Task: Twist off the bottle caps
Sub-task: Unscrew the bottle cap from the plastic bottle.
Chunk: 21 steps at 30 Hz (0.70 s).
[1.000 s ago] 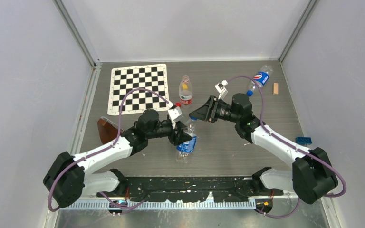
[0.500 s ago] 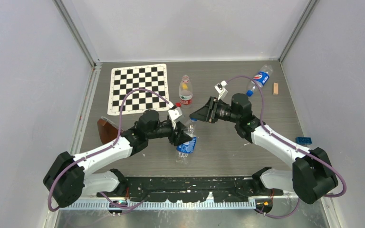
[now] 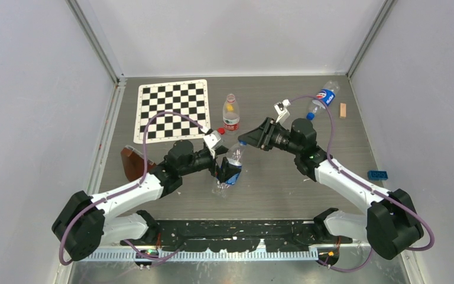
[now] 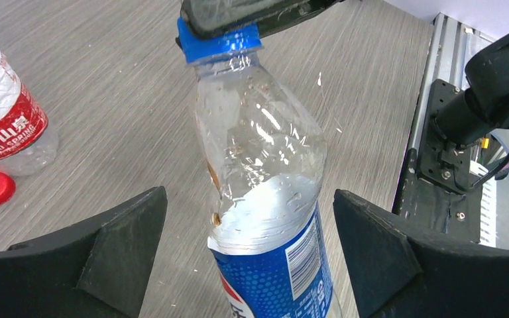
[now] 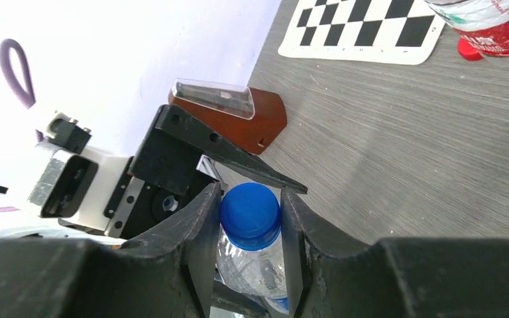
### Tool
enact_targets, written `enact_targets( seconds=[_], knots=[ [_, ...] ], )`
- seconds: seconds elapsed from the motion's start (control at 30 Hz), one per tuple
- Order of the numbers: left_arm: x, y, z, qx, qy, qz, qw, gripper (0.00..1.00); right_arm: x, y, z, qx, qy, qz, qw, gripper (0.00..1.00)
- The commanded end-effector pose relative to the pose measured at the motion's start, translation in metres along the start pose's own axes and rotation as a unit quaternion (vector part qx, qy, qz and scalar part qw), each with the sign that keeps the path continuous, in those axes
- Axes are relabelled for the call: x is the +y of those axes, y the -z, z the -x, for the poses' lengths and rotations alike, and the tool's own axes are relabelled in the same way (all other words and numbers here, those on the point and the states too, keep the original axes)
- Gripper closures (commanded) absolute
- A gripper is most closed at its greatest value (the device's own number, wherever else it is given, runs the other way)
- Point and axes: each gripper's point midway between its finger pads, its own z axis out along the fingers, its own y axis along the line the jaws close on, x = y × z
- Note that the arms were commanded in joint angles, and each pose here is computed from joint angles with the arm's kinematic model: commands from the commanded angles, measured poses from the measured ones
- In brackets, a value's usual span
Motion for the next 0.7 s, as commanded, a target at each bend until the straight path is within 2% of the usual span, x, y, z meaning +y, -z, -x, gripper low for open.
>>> enact_targets(
  seconds=[0.0,0.17,0.3,0.43,0.57,0.67],
  knots=[
    [-0.002,0.0,0.03,-0.059,-0.018,-0.004,0.998,0.0,0.03,0.006,0.025,-0.067,0.008,0.047,0.997,0.88],
    [-0.004,0.002,0.029,-0.069,-0.017,-0.006,0.997,0.0,0.029,0.006,0.025,-0.066,0.008,0.044,0.997,0.87],
    [0.003,0.001,0.023,-0.044,-0.006,0.013,0.999,0.0,0.031,0.007,0.026,-0.068,0.009,0.046,0.997,0.88],
    [-0.003,0.0,0.019,-0.026,-0.008,-0.009,1.0,0.01,0.033,0.008,0.027,-0.071,0.014,0.049,0.996,0.88],
    [-0.004,-0.004,0.019,-0.027,-0.006,-0.014,1.0,0.1,0.038,0.01,0.027,-0.07,0.017,0.062,0.996,0.88],
    [-0.004,-0.005,0.023,-0.04,-0.002,-0.016,0.999,0.13,0.038,0.009,0.026,-0.067,0.016,0.062,0.996,0.87]
  ],
)
